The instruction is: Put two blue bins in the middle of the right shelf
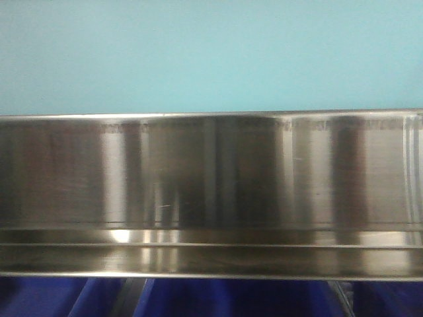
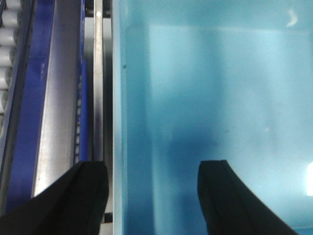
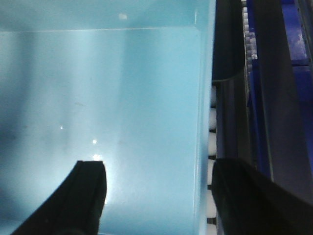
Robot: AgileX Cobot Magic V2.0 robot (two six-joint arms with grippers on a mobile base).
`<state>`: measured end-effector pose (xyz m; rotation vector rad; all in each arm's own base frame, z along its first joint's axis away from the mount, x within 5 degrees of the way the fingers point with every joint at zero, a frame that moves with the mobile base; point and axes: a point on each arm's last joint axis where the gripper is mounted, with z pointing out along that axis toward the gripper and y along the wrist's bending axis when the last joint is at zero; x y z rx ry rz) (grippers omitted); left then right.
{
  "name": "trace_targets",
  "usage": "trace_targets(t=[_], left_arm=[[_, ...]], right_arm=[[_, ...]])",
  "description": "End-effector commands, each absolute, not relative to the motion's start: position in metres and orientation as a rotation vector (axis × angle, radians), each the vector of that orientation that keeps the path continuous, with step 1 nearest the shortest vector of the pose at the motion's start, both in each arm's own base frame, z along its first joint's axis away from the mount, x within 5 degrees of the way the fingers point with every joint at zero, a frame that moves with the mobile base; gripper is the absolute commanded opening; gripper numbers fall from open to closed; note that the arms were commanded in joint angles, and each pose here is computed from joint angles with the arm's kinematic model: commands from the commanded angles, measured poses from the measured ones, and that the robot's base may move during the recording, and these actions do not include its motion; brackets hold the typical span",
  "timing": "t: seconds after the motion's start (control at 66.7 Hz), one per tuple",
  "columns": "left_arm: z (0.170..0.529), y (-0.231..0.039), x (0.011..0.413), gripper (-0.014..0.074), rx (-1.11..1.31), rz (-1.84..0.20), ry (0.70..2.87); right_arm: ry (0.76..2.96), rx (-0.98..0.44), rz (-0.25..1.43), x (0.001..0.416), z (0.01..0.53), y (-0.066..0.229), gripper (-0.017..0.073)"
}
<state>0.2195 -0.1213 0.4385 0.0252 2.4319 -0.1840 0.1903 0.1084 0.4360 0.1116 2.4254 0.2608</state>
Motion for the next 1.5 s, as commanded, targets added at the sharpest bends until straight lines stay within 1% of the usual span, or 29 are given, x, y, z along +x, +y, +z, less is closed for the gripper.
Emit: trace_targets(t=[0.0,0.165,0.36,0.435,0.51,0.57,0.645,0.735,0.855,1.02,1.245,1.484], left_arm=[[0.434,-0.12,0.219,0.0314,0.029,-0.167,2.436],[0.426,-0.12,0.22,0.0314,0.035,-0.145,2.459],[0.426,-0.119,0.22,0.0314,0.035,-0.136,2.455],[0.424,-0.119,0.221,0.0314,0.029,-0.126,2.46],[0.419,-0.12,0.221,0.0314,0.033,-0.121,2.479],[0.415,-0.12,0.221,0.0314,0.011,-0.165,2.512],[0.412,-0.116,0.222,0.0314,0.002,-0.201,2.541],[0.408,-0.108,0.227,0.0314,-0.022,-0.214,2.564],[0.405,-0.103,0.229,0.0314,0.006,-0.284,2.597],[0.396,-0.103,0.229,0.0314,0.019,-0.278,2.631],[0.381,-0.103,0.227,0.0314,0.04,-0.267,2.682],[0.381,-0.107,0.226,0.0314,0.036,-0.32,2.696]], right_arm=[[2.403,0.12,0.243,0.189,0.437,0.104,0.0349],[2.436,0.145,0.222,0.186,0.425,0.101,0.0349],[2.42,0.21,0.243,0.181,0.428,0.09,0.0349],[2.448,0.211,0.271,0.18,0.423,0.093,0.0349],[2.491,0.209,0.262,0.18,0.412,0.095,0.0349],[2.528,0.211,0.258,0.18,0.402,0.096,0.0349],[2.555,0.215,0.29,0.179,0.399,0.099,0.0349],[2.564,0.216,0.294,0.18,0.397,0.1,0.0349],[2.579,0.216,0.287,0.182,0.394,0.102,0.0349],[2.617,0.215,0.264,0.19,0.385,0.108,0.0349],[2.618,0.211,0.249,0.192,0.384,0.108,0.0349],[2.61,0.188,0.223,0.193,0.384,0.107,0.0349]])
